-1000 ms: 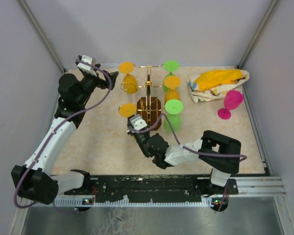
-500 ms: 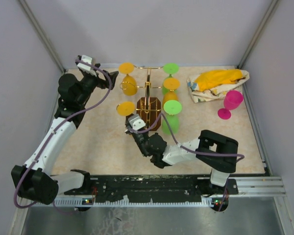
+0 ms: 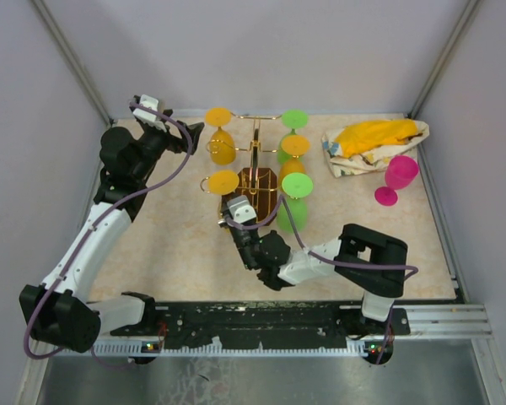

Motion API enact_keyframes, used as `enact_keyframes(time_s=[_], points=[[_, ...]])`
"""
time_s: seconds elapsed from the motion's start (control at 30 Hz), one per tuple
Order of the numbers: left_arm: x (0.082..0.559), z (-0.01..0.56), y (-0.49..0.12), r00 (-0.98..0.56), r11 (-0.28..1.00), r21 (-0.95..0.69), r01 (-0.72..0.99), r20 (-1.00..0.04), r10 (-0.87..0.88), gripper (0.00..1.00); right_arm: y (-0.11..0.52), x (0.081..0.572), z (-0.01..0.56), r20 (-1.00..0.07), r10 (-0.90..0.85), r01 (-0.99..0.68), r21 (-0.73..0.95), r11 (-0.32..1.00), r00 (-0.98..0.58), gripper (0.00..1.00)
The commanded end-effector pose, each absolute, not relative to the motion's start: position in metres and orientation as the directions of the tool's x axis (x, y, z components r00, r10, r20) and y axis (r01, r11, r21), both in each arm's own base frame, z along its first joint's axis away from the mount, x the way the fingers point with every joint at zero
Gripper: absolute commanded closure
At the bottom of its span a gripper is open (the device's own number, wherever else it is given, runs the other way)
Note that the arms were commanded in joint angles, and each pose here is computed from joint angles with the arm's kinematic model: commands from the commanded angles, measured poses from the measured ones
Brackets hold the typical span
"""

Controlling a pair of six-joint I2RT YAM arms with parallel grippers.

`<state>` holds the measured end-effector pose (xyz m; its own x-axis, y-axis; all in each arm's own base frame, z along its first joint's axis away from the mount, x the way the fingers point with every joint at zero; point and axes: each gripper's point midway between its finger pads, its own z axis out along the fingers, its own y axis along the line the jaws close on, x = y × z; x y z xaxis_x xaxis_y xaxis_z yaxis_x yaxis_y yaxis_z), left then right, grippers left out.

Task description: Place the wine glass upside down on the wine glass rack

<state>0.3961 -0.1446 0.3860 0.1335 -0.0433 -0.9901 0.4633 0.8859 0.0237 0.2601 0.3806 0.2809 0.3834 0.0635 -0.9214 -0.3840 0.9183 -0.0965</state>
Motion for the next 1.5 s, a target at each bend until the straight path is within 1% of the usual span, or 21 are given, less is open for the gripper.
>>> enact_keyframes(time_s=[0.0, 0.5, 1.03, 1.47], points=[[0.391, 0.399, -0.142, 0.176, 0.886, 0.025, 0.463, -0.982, -0.064, 0.01, 0.366, 0.261, 0.312, -0.892, 0.171, -0.328, 0.027, 0.944, 0.419, 0.86], [0.392, 0.398, -0.141, 0.177, 0.889, 0.027, 0.456, -0.982, -0.061, 0.01, 0.393, 0.258, 0.302, -0.904, 0.187, -0.417, 0.01, 0.909, 0.385, 0.86], [0.39, 0.396, -0.138, 0.181, 0.894, 0.031, 0.447, -0.982, -0.057, 0.01, 0.406, 0.267, 0.292, -0.913, 0.153, -0.385, -0.004, 0.923, 0.379, 0.85], [0.389, 0.396, -0.139, 0.179, 0.892, 0.025, 0.452, -0.982, -0.064, 0.01, 0.426, 0.258, 0.293, -0.906, 0.177, -0.483, -0.035, 0.875, 0.386, 0.84]])
